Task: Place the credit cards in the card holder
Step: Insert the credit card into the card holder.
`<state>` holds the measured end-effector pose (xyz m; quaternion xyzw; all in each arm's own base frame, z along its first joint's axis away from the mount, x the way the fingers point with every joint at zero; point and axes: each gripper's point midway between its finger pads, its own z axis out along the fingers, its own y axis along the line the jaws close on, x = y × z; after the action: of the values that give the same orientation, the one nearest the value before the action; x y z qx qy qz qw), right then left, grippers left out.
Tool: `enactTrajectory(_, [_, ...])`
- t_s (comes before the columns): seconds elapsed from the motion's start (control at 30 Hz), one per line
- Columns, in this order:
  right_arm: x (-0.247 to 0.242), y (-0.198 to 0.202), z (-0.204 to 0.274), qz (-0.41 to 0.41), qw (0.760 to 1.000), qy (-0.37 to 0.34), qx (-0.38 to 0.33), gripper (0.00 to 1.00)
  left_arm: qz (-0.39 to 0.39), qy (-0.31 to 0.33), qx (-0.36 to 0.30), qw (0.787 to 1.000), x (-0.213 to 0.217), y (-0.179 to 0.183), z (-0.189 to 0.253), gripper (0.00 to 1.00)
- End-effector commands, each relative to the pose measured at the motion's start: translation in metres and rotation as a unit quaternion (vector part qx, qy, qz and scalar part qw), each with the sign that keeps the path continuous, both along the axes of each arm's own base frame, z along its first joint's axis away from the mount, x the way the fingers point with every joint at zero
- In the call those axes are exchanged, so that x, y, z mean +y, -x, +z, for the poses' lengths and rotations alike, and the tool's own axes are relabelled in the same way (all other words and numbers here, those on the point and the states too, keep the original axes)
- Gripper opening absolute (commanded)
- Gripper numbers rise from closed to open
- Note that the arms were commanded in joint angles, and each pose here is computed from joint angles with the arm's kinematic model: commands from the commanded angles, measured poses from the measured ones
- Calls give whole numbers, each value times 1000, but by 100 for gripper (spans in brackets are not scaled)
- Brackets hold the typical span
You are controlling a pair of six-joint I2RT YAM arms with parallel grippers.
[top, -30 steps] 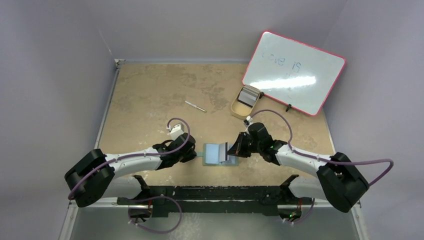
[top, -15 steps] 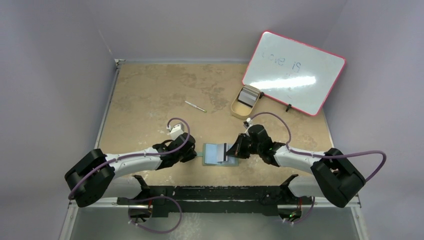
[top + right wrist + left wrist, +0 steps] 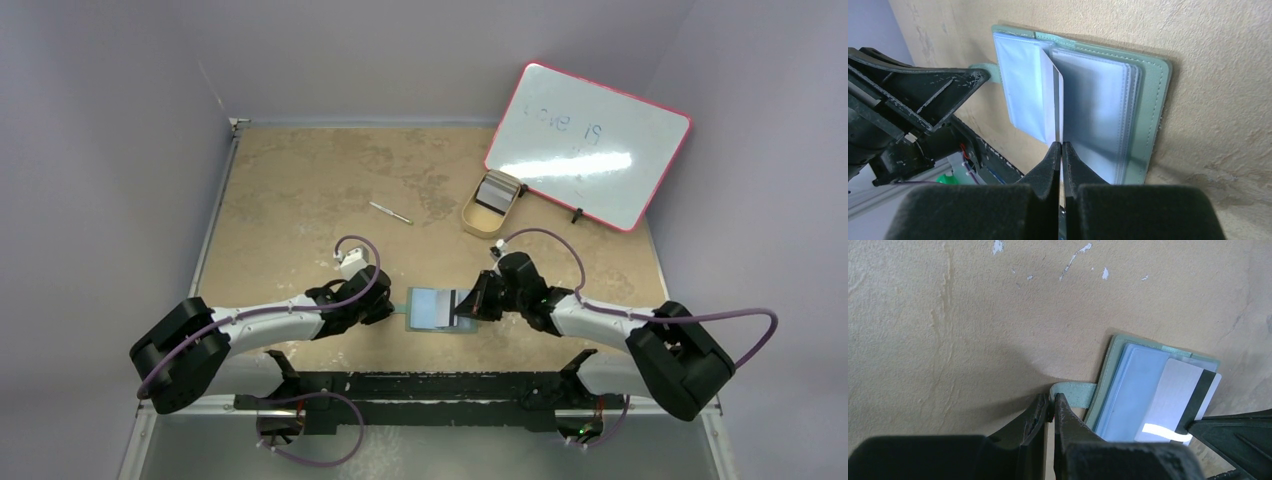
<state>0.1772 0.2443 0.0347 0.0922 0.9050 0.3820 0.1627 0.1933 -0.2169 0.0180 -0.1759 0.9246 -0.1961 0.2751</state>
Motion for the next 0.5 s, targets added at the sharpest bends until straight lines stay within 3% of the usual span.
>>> enactTrajectory(0.0, [-5, 6, -1, -6, 1000, 9, 13, 0, -3, 8, -2, 1000, -2, 0, 1, 5])
enactTrajectory(0.47, [3, 8, -8, 19, 999, 5, 26, 0, -8, 14, -5, 1000, -8, 1, 3, 5])
